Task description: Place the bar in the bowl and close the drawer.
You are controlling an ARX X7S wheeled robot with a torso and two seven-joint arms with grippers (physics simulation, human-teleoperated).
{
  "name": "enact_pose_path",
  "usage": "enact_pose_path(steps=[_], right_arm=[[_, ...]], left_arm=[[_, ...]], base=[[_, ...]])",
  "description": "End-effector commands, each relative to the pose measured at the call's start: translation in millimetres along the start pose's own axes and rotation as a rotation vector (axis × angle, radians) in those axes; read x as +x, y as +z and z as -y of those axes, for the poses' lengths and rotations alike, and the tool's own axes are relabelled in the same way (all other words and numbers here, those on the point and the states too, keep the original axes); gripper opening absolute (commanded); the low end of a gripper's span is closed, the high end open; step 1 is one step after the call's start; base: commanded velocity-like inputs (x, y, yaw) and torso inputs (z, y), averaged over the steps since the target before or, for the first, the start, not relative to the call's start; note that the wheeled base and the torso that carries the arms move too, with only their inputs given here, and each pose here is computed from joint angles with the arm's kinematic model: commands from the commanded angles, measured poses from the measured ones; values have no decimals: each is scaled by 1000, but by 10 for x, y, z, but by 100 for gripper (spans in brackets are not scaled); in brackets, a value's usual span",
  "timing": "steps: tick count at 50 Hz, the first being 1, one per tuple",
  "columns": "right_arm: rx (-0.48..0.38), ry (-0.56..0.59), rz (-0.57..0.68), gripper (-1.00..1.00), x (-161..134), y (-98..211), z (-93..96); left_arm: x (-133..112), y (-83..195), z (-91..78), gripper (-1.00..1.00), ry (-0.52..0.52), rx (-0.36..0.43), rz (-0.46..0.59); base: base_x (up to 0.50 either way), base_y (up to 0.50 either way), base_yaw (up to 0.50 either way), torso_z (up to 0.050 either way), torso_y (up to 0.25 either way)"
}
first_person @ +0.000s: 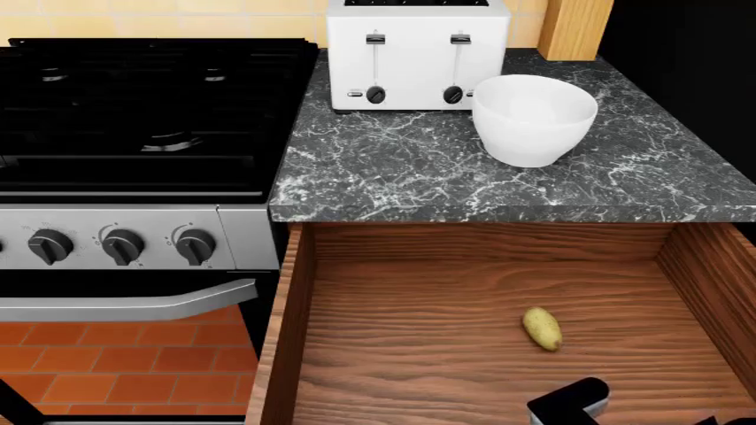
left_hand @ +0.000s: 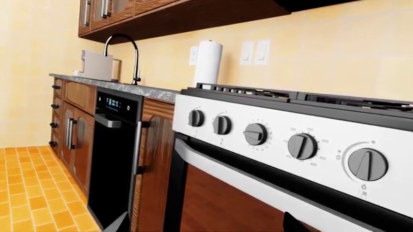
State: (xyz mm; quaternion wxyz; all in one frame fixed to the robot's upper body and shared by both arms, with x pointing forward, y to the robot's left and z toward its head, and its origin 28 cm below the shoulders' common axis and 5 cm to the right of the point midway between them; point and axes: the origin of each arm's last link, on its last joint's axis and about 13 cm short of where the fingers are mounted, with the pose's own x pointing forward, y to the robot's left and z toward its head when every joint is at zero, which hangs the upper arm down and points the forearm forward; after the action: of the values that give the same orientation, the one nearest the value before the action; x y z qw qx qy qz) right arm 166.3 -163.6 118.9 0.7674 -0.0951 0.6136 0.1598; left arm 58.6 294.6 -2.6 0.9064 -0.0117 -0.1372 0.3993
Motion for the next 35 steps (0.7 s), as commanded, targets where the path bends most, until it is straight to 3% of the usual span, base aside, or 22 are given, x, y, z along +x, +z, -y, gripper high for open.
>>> enact_pose_path(steps=[1, 17, 35], right_arm=[[-10, -7, 1, -100, -9, -8, -10], [-19, -18, 12, -100, -65, 34, -15], [-86, -117, 107, -100, -489, 259, -19]], left_arm=[[1, -10, 6, 100, -1, -1, -3], [2, -25, 9, 100, -3, -3, -8], [-7, -32, -2, 100, -4, -6, -10]], base=[[0, 0, 0, 0, 0], [0, 0, 0, 0, 0], [0, 0, 0, 0, 0]])
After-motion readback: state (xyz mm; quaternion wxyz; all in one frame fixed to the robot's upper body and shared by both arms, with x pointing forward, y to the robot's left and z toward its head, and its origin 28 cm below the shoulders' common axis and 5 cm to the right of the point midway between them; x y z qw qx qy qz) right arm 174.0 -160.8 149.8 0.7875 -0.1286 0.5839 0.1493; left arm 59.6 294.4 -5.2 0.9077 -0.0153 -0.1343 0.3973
